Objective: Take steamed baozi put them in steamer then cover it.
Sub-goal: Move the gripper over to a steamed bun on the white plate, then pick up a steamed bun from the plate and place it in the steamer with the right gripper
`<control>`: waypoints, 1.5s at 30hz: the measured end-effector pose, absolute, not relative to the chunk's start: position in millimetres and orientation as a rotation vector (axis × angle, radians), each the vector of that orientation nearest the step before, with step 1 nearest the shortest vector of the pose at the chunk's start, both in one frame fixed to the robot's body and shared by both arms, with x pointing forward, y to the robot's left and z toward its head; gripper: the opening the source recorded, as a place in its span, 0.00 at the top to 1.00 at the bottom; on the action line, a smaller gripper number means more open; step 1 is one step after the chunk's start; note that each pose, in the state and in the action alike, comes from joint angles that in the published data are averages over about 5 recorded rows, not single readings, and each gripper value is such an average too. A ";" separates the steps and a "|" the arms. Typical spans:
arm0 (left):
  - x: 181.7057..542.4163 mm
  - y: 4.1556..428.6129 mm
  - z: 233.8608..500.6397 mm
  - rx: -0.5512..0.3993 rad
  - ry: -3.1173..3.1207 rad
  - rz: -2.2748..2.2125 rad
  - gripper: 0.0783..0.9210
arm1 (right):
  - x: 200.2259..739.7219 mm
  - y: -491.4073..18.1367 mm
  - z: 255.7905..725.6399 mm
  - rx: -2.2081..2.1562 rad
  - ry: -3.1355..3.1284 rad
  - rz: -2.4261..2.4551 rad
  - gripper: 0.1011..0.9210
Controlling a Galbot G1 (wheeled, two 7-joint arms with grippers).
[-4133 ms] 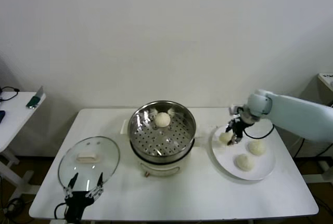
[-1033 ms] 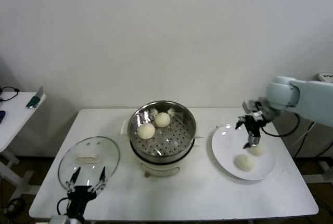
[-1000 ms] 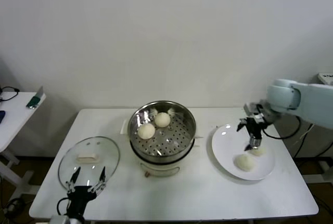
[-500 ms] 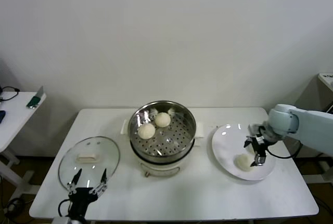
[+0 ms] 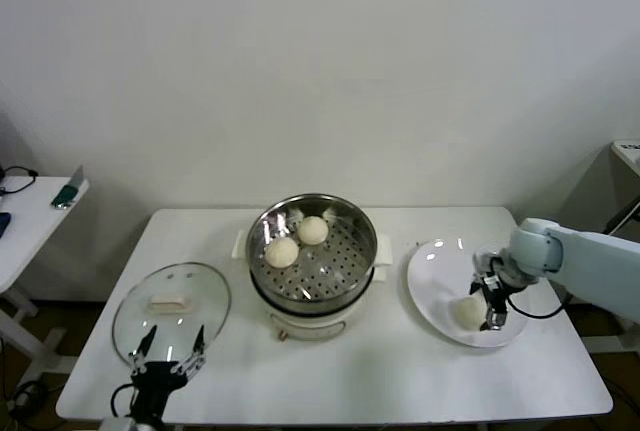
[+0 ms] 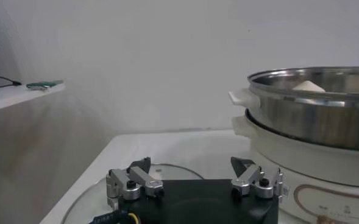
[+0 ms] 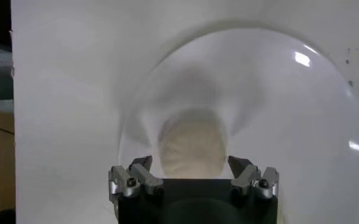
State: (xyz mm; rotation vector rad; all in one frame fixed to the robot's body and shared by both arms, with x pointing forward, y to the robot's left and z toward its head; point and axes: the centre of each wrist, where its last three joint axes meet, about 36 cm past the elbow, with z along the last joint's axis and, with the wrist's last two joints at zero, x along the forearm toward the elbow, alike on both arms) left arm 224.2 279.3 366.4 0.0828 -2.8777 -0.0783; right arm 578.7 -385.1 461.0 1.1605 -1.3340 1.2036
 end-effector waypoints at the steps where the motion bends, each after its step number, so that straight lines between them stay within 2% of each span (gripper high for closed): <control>1: 224.3 279.3 366.4 0.083 -2.878 -0.078 0.12 | 579.4 -385.1 460.2 1.157 -1.337 1.205 0.12; 5: 224.7 279.3 366.8 0.083 -2.878 -0.082 0.12 | 583.9 -385.2 460.1 1.147 -1.349 1.208 0.14; 13: 224.0 279.3 367.4 0.087 -2.877 -0.086 0.12 | 586.8 -385.8 461.9 1.168 -1.343 1.200 0.30; 19: 224.4 278.2 367.5 0.088 -2.879 -0.083 0.12 | 592.0 -385.4 472.0 1.197 -1.324 1.222 0.31; 23: 224.4 277.9 367.4 0.088 -2.879 -0.085 0.12 | 604.6 -381.6 495.6 1.237 -1.301 1.295 0.31; 27: 224.6 277.9 367.5 0.086 -2.878 -0.093 0.12 | 624.5 -367.1 541.1 1.318 -1.276 1.426 0.31; 32: 225.5 278.9 368.8 0.083 -2.880 -0.104 0.12 | 647.7 -326.7 620.4 1.472 -1.237 1.633 0.31; 38: 225.5 279.9 369.0 0.084 -2.880 -0.109 0.12 | 651.7 -246.6 704.6 1.706 -1.090 1.891 0.31; 41: 224.1 280.1 369.4 0.084 -2.881 -0.111 0.12 | 644.2 -198.8 728.9 1.817 -0.963 2.011 0.31; 45: 222.4 281.7 370.2 0.090 -2.881 -0.117 0.12 | 632.7 -139.0 738.6 1.926 -0.769 2.132 0.31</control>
